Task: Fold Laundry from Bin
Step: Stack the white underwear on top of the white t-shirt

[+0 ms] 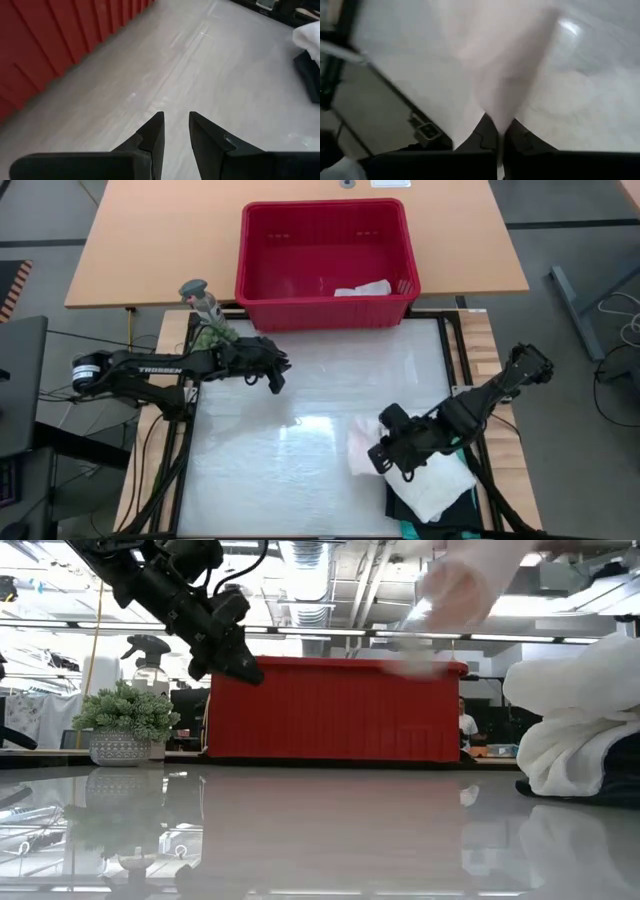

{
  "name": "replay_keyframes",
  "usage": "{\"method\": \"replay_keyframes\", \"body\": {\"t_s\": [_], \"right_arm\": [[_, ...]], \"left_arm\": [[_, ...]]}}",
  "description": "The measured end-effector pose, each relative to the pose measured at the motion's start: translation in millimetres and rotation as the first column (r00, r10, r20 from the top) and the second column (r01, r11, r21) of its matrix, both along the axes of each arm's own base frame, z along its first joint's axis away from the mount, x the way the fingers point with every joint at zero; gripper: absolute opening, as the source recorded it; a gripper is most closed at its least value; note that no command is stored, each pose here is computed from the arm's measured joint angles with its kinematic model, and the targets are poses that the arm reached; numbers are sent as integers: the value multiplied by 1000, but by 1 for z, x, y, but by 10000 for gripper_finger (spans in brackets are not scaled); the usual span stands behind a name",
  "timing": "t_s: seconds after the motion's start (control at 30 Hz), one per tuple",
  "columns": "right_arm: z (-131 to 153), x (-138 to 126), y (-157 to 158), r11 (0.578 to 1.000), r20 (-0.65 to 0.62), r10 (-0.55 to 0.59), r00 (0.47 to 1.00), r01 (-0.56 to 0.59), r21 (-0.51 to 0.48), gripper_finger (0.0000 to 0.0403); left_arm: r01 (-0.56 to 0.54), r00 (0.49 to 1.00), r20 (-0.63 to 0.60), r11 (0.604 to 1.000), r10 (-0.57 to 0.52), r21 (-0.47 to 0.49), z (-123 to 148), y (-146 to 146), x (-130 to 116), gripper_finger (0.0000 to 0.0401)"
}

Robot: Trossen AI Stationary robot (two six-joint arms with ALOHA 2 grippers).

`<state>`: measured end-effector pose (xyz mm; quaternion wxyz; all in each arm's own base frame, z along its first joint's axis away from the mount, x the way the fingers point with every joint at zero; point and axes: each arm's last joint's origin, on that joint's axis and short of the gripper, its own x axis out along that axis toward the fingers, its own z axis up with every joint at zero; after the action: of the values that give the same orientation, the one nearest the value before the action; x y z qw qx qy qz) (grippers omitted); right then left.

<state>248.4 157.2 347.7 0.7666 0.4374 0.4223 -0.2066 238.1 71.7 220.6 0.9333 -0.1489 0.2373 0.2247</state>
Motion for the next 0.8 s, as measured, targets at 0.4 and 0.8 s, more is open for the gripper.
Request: {"method": "replay_keyframes", "body": {"t_s": [0.4, 0.8], "right_arm": [[-12, -59, 27, 953, -402, -240, 883, 294, 76, 25], [-44, -72, 51, 960, -467, -132, 875, 229, 158, 30]], "left_arm": [[0, 999, 41, 1000, 0, 8, 3, 1, 2, 78], [-4, 994, 111, 1000, 1, 30, 10, 2, 5, 78]]}}
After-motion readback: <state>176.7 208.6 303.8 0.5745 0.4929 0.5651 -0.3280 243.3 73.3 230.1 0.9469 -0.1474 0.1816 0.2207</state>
